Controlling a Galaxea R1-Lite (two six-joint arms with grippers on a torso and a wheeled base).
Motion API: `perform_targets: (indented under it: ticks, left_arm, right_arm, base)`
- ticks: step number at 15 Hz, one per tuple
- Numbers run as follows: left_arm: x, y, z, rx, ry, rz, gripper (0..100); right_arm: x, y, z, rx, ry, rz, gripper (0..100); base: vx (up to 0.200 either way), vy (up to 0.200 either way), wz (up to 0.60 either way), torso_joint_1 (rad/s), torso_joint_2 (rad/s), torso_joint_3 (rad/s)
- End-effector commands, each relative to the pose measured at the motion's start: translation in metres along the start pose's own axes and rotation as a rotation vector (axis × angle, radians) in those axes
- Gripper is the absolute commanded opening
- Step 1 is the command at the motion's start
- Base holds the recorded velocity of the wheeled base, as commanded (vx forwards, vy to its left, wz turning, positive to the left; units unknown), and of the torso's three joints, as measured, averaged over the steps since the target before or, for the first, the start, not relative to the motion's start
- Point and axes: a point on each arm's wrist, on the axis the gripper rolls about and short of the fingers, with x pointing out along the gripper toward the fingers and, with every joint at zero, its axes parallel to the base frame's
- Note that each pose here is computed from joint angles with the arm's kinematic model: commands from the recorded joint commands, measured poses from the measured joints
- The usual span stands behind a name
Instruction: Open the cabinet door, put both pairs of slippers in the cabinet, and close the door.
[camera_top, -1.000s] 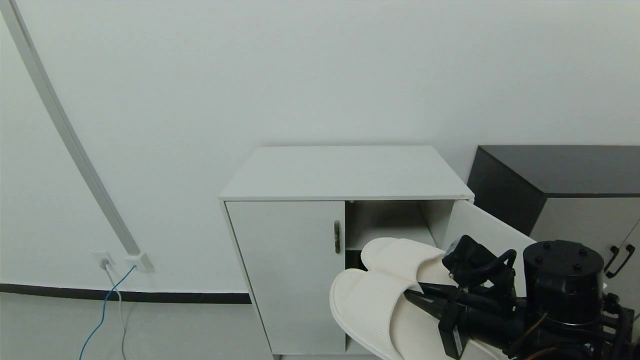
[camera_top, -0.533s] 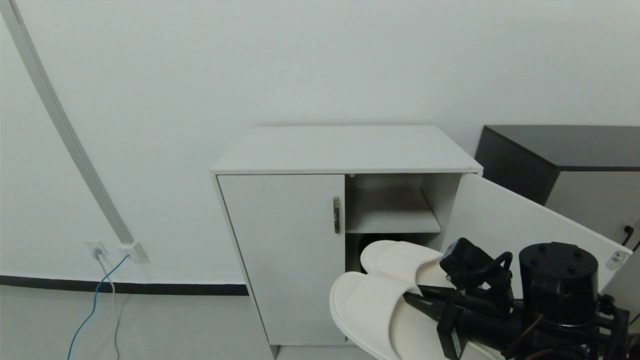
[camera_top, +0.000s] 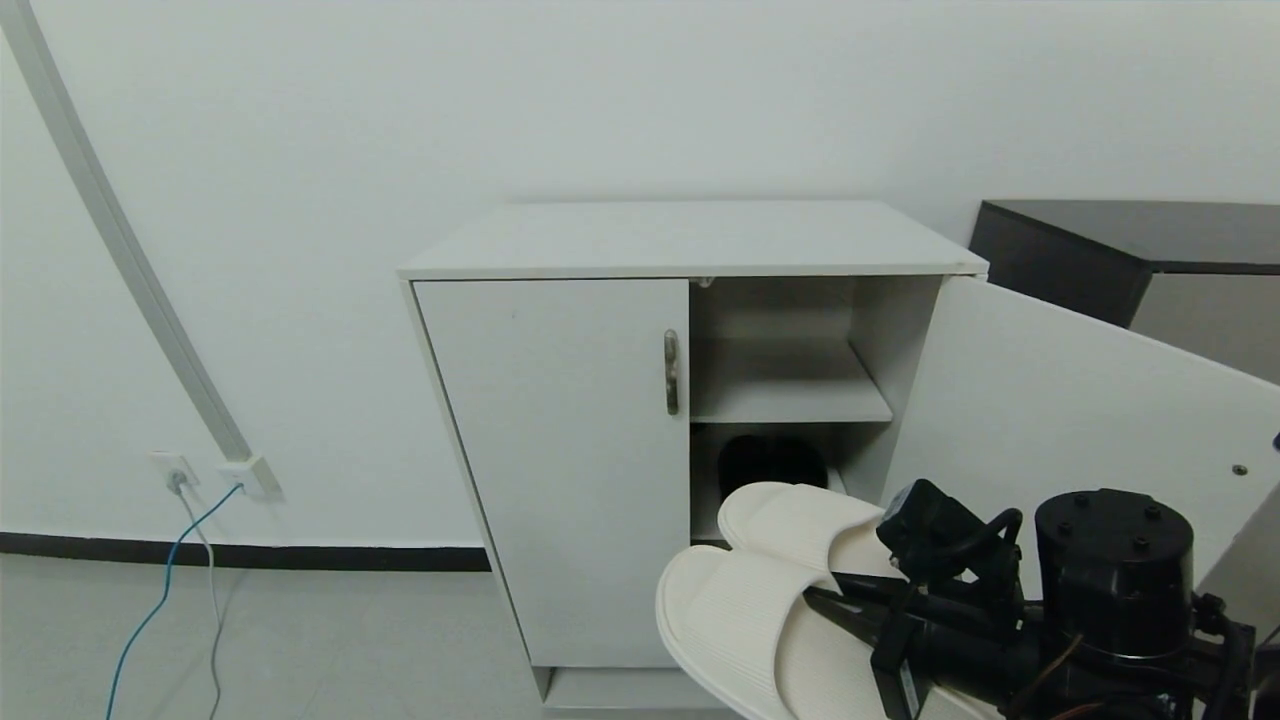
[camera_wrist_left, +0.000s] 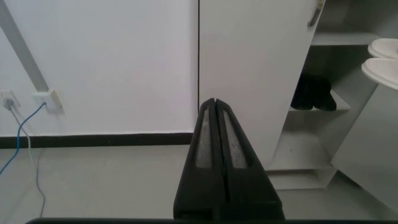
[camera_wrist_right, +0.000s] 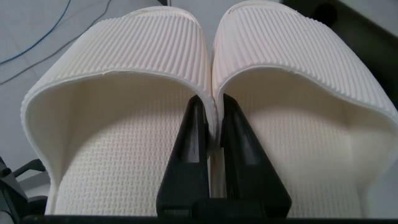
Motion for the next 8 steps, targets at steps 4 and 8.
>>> perform_targets:
  ticks: [4,8]
  left_arm:
    - [0.0001,0.0,0.0001,0.0,0.001,0.001,0]
    - [0.0001,0.0,0.0001,0.0,0.001,0.0,0]
  right_arm:
    - [-0.0006,0.0011,-0.0001,-0.003,-0.013,0.003,0]
    - [-0.0014,0.0016,-0.001,-0.006,-0.016,0.002,0]
  base:
    - [0.0,0.0,0.0,-0.094,0.45,0.359]
    - [0.0,0.0,0.0,-0.019,0.33,0.286]
